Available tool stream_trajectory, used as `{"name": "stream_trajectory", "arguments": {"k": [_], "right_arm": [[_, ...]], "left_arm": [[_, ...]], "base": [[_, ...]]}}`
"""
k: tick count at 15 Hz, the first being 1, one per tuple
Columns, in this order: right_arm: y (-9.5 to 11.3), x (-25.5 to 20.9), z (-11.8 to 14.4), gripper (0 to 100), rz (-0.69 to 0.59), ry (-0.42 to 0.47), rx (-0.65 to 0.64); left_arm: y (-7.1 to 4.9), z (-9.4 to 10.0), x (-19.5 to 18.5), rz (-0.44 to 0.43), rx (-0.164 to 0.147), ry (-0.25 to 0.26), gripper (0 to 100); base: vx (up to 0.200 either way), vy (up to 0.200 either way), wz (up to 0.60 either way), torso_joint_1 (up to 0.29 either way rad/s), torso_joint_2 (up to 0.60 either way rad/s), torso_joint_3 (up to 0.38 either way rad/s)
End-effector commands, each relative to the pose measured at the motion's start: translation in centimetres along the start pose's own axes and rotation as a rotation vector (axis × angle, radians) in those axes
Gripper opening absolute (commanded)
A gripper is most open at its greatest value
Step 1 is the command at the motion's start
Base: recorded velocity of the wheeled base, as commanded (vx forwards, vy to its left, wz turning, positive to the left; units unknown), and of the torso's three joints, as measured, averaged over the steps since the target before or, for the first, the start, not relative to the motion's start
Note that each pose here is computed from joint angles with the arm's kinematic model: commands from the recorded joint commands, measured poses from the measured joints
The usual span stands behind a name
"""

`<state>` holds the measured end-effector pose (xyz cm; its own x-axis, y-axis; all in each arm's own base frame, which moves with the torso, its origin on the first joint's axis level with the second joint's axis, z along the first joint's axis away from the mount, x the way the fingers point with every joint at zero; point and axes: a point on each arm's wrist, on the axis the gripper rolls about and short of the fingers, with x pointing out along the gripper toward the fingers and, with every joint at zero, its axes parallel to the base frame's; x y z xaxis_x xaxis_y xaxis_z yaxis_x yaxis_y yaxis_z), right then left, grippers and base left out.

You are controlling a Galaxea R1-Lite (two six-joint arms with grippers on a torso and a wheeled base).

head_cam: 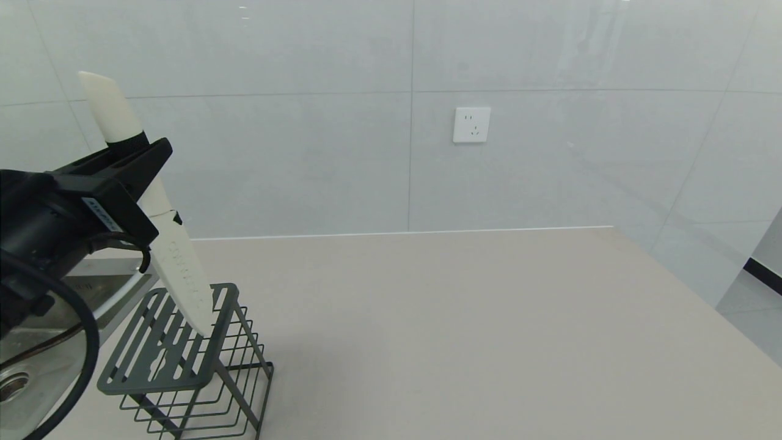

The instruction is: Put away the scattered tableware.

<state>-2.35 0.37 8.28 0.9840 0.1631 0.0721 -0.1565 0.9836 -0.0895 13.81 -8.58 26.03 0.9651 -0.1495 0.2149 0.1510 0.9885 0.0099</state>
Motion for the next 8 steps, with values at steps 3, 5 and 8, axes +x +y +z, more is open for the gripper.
{"name": "stream_trajectory", "arguments": {"k": [3,5,8], "right_arm": [[0.0,0.01,0.0,100,-0.001,0.001,0.0],[0.0,0.01,0.0,100,0.0,0.001,0.0],[0.0,0.01,0.0,100,0.0,0.001,0.0]], "left_arm": [[0.13,-0.16,-0.22,0.002,0.002,0.003,0],[0.14,-0.21,-0.23,0.004,0.003,0.006,0],[0.1,-0.23,-0.16,0.005,0.002,0.007,0]], "base": [[0.0,0.0,0.0,0.0,0.0,0.0],[0.0,0.0,0.0,0.0,0.0,0.0],[0.0,0.0,0.0,0.0,0.0,0.0]]}}
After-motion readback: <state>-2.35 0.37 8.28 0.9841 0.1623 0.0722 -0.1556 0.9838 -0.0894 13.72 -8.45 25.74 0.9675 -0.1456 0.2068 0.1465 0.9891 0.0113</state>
